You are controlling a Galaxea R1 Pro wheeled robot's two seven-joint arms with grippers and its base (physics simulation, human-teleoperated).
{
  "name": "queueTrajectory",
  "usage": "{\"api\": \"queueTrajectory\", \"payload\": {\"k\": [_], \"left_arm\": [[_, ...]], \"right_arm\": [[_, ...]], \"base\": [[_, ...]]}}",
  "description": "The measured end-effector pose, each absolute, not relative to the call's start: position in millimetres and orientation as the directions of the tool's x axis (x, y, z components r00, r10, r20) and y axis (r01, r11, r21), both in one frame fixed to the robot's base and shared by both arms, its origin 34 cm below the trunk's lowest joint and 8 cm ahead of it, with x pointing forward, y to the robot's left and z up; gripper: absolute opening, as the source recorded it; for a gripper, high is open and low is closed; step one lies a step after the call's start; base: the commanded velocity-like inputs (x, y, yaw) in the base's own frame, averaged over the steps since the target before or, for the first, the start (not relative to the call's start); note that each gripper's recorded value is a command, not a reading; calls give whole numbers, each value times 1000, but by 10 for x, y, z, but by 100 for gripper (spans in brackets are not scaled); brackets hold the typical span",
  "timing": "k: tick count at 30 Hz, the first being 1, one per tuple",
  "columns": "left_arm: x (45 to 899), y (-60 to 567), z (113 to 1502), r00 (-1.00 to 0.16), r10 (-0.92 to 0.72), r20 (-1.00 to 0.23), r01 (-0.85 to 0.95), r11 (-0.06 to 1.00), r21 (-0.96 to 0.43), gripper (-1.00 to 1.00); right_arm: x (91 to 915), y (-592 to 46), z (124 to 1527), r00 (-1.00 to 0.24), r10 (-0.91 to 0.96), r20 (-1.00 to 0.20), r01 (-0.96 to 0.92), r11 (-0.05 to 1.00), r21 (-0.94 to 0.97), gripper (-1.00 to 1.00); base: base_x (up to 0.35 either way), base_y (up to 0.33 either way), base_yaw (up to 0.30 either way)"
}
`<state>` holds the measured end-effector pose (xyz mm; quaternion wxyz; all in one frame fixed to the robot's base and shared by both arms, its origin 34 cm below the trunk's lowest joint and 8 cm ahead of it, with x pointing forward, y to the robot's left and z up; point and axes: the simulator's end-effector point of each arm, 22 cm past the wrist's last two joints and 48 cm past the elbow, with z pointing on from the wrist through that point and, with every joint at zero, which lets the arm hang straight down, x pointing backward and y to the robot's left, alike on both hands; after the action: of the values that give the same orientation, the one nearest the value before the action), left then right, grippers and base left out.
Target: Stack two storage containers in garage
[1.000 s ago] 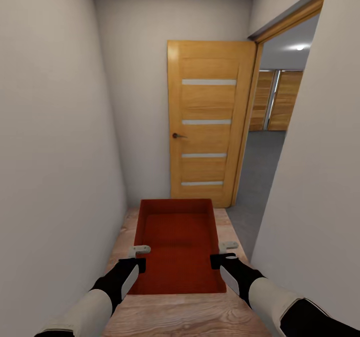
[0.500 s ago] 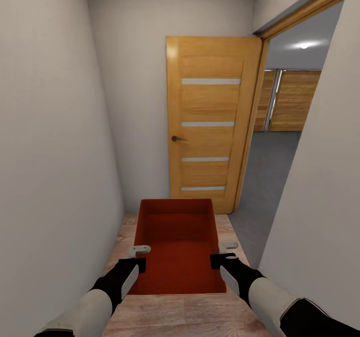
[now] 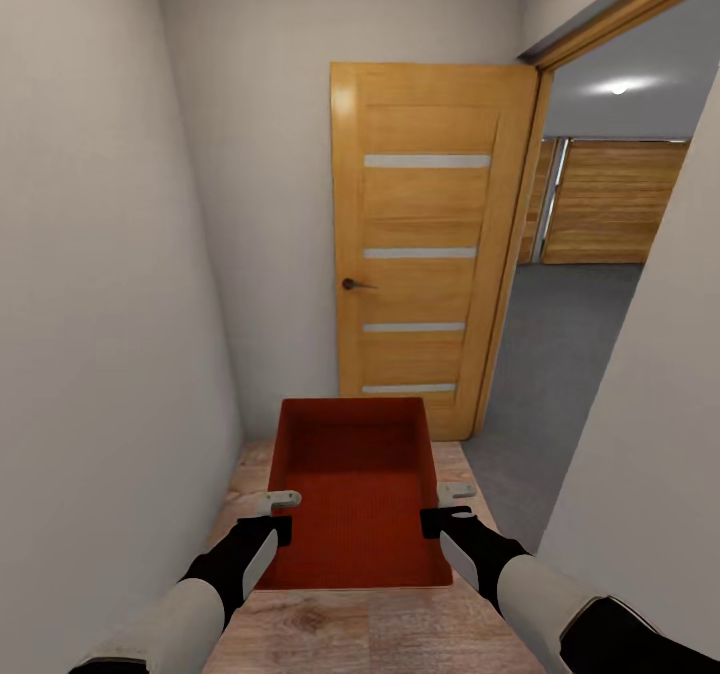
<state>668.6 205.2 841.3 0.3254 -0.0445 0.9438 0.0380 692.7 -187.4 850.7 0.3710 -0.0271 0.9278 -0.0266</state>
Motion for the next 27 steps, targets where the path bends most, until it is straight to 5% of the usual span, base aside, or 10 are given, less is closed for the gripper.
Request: {"api": "queueTrajectory", "payload": {"k": [15,27], "left_arm": [[6690,2052,8417,-783,-59,-619,-109,993,43,-100],[6695,2054,8414,-784,-58,-618,-108,993,44,-100]], "right_arm": [[6930,-1875,8509,-722,-69,-688,-30,997,-69,-100],[6932,-1873,8505,-722,-69,-688,-30,997,-69,-100]], "base": [[311,0,0],[29,0,0]]}}
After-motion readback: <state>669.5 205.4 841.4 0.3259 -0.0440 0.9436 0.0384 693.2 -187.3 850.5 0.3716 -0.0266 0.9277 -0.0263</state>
